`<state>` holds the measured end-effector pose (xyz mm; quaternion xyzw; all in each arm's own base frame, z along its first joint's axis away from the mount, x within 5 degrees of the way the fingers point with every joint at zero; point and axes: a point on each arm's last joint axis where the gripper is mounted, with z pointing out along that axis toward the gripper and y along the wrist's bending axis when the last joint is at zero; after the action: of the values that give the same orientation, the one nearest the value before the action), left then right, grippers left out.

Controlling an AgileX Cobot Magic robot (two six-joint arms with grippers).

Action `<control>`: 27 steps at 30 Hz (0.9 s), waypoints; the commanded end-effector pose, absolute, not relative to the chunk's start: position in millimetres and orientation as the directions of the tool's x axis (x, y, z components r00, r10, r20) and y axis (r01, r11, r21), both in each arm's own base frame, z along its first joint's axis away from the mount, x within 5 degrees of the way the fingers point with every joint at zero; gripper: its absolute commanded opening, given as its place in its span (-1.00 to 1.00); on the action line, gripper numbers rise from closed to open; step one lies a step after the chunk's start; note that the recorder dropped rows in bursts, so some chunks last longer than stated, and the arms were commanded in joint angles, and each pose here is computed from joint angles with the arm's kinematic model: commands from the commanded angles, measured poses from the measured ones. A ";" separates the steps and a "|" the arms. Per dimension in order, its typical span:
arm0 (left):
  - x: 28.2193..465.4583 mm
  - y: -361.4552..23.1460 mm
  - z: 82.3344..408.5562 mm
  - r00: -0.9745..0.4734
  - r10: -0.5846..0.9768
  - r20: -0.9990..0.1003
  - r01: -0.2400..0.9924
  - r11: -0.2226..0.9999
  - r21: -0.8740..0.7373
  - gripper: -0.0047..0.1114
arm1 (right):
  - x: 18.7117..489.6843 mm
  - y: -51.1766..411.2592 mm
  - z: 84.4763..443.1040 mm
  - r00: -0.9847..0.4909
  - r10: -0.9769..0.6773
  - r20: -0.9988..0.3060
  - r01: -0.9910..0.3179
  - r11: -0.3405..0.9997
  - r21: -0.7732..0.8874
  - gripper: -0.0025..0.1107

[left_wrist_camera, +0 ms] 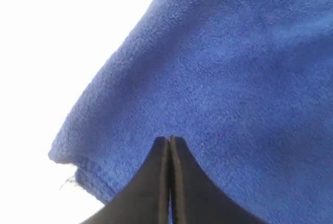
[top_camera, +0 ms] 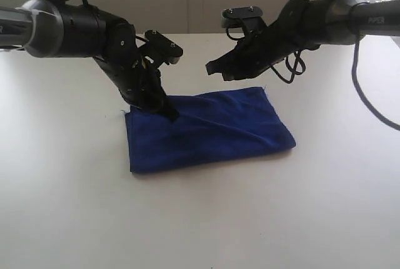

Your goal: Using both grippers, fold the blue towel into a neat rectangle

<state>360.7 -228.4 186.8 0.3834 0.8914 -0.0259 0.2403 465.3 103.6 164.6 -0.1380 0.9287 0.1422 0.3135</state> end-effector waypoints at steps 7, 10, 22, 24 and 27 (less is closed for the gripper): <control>391.3 -215.8 177.1 -0.585 0.543 -0.603 0.597 0.791 0.133 -0.92 | 467.3 100.7 147.6 -0.774 -0.199 -0.601 -0.355 0.922 0.152 -0.96; 397.7 -211.0 171.2 -0.594 0.515 -0.618 0.573 0.810 0.124 -0.92 | 467.1 100.5 140.1 -0.784 -0.206 -0.586 -0.356 0.922 0.152 -0.96; 401.6 -187.2 133.6 -0.724 0.513 -0.461 0.533 0.840 0.097 -0.92 | 468.7 92.2 109.3 -0.835 -0.165 -0.525 -0.300 0.936 0.184 -0.96; 403.1 -183.2 133.4 -0.731 0.507 -0.457 0.525 0.845 0.097 -0.92 | 468.9 89.6 109.1 -0.838 -0.159 -0.521 -0.294 0.937 0.187 -0.96; 404.1 -182.5 138.0 -0.723 0.503 -0.473 0.523 0.846 0.100 -0.92 | 469.1 88.8 109.2 -0.839 -0.155 -0.522 -0.291 0.938 0.188 -0.96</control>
<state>406.2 -190.7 142.8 0.2803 0.9190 -0.0296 0.2759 468.8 96.8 116.8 -0.1172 0.9459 0.1393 0.2687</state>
